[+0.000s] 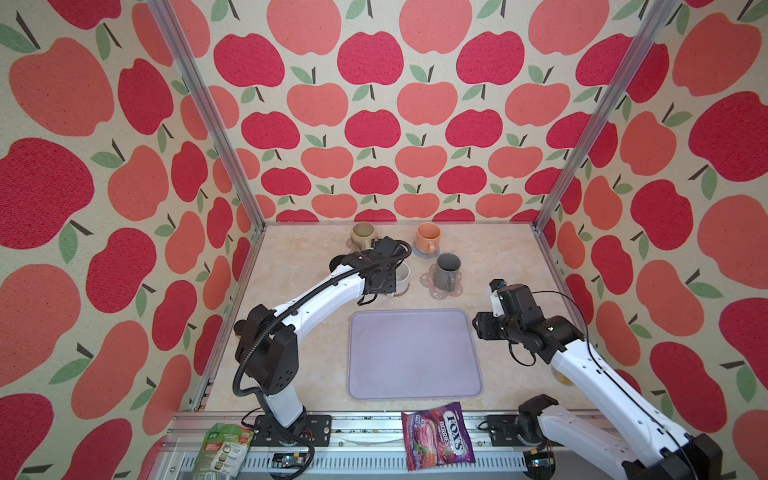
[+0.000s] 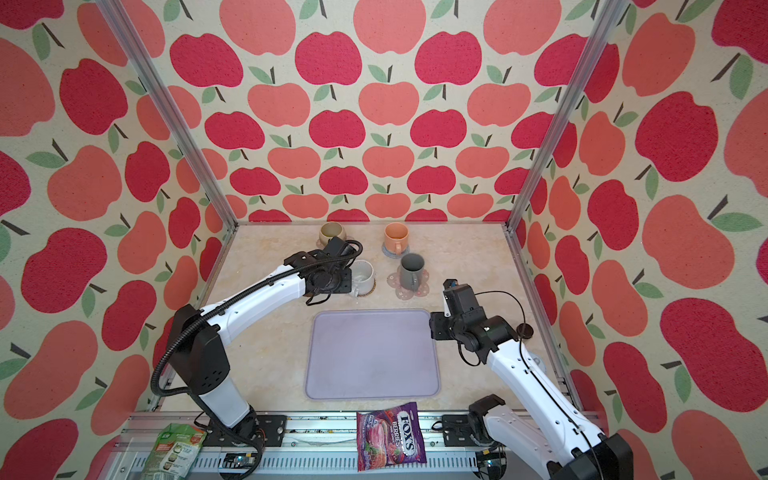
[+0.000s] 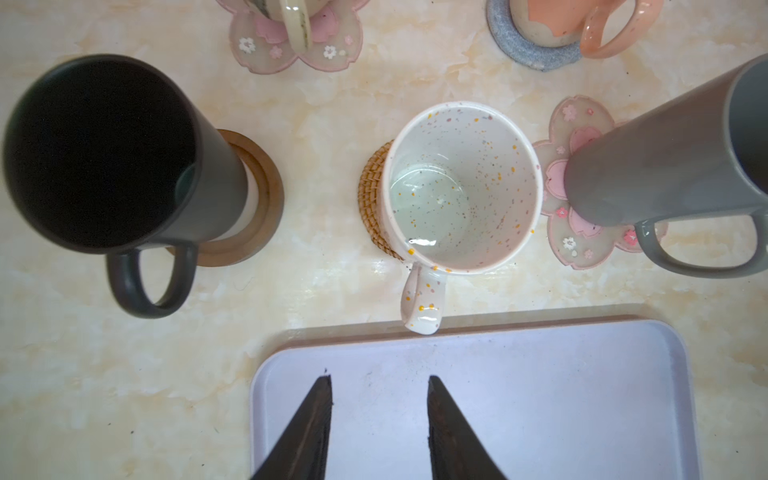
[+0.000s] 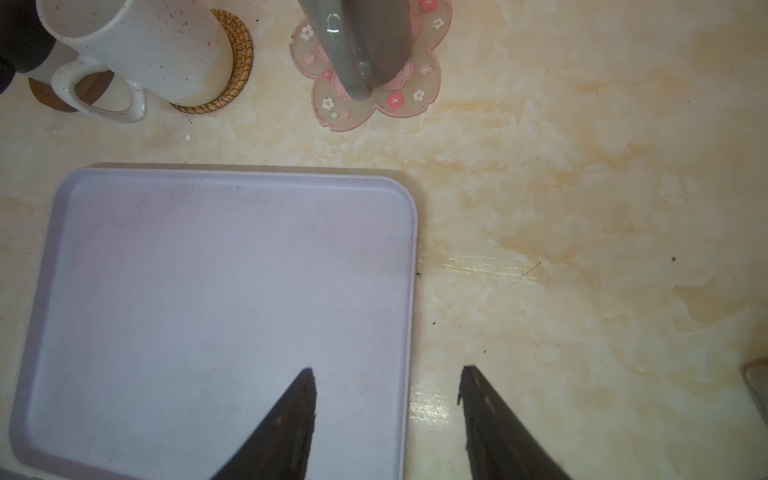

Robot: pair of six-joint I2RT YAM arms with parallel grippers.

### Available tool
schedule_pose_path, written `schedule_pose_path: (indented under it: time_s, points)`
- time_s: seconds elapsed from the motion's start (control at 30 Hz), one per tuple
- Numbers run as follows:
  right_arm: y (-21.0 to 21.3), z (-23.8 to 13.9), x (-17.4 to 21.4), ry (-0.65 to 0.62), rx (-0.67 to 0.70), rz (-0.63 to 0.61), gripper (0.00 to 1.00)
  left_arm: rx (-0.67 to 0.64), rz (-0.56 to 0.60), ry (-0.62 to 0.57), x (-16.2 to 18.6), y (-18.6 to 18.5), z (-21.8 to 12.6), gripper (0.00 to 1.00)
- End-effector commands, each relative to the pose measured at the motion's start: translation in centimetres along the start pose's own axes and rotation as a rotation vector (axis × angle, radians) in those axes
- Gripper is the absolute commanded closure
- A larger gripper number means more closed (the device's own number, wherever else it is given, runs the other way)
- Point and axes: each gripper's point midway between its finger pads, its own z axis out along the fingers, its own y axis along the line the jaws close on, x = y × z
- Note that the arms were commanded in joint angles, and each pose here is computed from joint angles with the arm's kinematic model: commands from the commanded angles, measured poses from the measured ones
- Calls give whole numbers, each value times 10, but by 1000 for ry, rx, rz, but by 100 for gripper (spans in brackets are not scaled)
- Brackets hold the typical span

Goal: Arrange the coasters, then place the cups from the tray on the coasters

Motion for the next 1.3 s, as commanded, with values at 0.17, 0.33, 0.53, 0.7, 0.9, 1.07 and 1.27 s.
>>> schedule_pose_path:
  time_s: [0.17, 0.33, 0.53, 0.7, 0.9, 1.07, 1.27]
  points:
    - [-25, 6, -46, -129, 66, -29, 39, -158, -24, -150, -1, 104, -40, 59]
    - [-43, 21, -63, -190, 79, -14, 33, -240, -48, -289, 2, 165, -48, 52]
    - [-74, 39, -78, -249, 139, 21, 31, -365, -216, -443, 11, 236, -54, 42]
    - [-99, 45, -83, -301, 179, 49, 30, -423, -303, -522, 20, 270, -45, 36]
    - [-130, 50, -87, -397, 224, 94, 26, -481, -268, -550, 26, 286, -13, 9]
    - [-152, 58, -88, -472, 278, 119, 23, -507, -243, -545, 22, 294, 12, 1]
    - [-163, 64, -92, -595, 335, 80, 20, -512, -245, -550, 22, 302, 32, 1]
